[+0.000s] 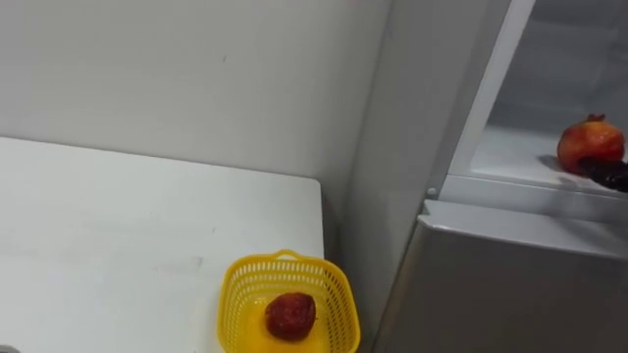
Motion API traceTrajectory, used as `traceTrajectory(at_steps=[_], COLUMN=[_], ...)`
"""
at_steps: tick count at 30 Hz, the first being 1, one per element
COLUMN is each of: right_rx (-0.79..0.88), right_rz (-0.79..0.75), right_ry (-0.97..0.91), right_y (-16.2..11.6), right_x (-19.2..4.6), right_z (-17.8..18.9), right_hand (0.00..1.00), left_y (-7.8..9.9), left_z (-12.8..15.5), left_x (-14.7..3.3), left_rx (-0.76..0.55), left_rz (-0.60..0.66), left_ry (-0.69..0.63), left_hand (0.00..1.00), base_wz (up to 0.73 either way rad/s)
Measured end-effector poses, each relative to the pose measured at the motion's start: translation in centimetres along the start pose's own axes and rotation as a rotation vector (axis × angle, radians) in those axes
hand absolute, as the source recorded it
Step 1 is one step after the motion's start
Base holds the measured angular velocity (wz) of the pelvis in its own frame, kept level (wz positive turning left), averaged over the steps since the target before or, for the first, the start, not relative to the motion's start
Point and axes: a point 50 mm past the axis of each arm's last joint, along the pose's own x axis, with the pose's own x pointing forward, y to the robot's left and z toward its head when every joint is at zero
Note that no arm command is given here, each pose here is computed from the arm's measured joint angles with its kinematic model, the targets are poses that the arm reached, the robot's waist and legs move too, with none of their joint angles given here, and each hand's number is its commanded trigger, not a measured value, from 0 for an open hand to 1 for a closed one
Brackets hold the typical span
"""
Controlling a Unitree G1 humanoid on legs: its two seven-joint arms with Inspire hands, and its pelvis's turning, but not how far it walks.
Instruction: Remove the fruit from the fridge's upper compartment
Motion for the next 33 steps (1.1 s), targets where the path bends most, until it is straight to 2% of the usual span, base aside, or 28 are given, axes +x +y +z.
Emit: traceTrajectory(at_steps=[8, 18, 23, 33], right_rx=[0.149, 0.083, 0.038, 0.012], right_rz=[-0.006, 0.001, 0.005, 0.019], right_ry=[0.098, 0.111, 0.164, 0.137], right_y=[-0.5, -1.3, -2.3, -2.0], right_x=[0.0, 0.1, 0.1, 0.9], right_z=[-1.5, -1.5, -2.6, -1.3], right_hand=[0.00, 0.00, 0.00, 0.00], left_y=[-0.5, 0.0, 0.5, 1.0], left_z=[-1.7, -2.2, -1.7, -0.5], left_x=[-0.2, -0.4, -0.4, -0.4], left_rx=[-0.001, 0.003, 0.007, 0.007], left_rz=[-0.013, -0.016, 0.000, 0.015], left_ry=[0.050, 0.061, 0.038, -0.009], left_hand=[0.00, 0.00, 0.00, 0.00], base_wz=[0.05, 0.09, -0.05, -0.01])
